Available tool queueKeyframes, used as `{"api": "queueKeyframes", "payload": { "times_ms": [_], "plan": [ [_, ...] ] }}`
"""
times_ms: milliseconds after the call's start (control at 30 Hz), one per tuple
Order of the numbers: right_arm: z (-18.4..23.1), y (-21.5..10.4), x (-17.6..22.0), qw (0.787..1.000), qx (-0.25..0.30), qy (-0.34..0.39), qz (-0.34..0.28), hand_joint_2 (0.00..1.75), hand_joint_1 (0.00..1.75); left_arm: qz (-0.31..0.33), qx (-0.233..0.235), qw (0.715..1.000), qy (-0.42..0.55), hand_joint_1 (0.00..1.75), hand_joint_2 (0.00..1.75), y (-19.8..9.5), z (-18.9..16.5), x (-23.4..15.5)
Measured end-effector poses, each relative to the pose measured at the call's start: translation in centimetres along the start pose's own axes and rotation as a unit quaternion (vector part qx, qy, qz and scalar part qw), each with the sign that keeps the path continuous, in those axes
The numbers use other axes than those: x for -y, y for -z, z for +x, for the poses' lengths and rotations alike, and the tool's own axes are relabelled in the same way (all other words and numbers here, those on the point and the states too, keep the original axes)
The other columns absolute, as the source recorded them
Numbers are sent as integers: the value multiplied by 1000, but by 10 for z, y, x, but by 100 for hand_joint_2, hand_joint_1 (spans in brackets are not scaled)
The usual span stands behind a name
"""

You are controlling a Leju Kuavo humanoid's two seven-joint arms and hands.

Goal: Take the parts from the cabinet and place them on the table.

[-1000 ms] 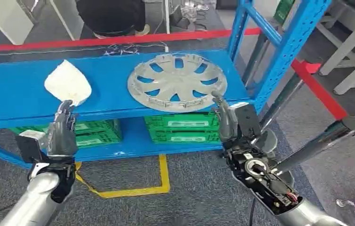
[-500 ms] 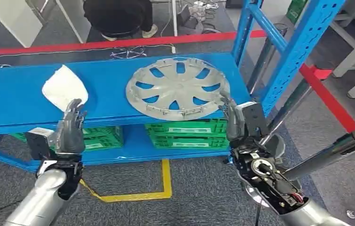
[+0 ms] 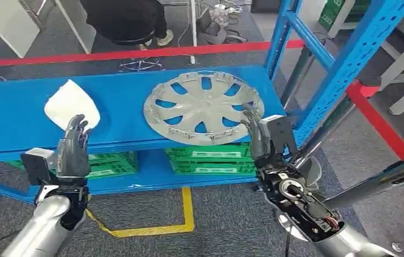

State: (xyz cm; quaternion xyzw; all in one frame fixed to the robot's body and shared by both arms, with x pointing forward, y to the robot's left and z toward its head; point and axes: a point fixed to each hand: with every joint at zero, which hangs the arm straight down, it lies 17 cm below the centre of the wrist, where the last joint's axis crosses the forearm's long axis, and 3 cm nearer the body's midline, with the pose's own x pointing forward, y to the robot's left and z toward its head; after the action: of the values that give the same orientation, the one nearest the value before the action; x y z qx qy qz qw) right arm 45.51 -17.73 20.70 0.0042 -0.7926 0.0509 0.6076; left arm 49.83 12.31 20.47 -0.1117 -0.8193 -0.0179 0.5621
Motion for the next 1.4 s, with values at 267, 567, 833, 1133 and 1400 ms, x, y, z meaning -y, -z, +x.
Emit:
{"api": "queueKeyframes", "payload": {
  "times_ms": [267, 567, 833, 1133, 1400],
  "plan": [
    [-5, -1, 0, 1000, -9, -5, 2, 0, 0, 6, -7, 1000, 1, 0, 0, -5, -6, -2],
    [-6, 5, 8, 1000, -11, -16, 7, 0, 0, 14, -13, 1000, 11, 0, 0, -9, -9, -11],
    [-12, 5, 7, 999, -24, -24, 20, 0, 0, 24, -20, 999, 17, 0, 0, -11, -9, -17],
    [-14, 8, 18, 999, -30, -38, 15, 0, 0, 24, -14, 999, 19, 0, 0, -14, -4, -18],
    [-33, 12, 36, 987, -79, -130, 57, 0, 0, 11, -16, 1000, 20, 0, 0, -15, -3, -15]
  ]
}}
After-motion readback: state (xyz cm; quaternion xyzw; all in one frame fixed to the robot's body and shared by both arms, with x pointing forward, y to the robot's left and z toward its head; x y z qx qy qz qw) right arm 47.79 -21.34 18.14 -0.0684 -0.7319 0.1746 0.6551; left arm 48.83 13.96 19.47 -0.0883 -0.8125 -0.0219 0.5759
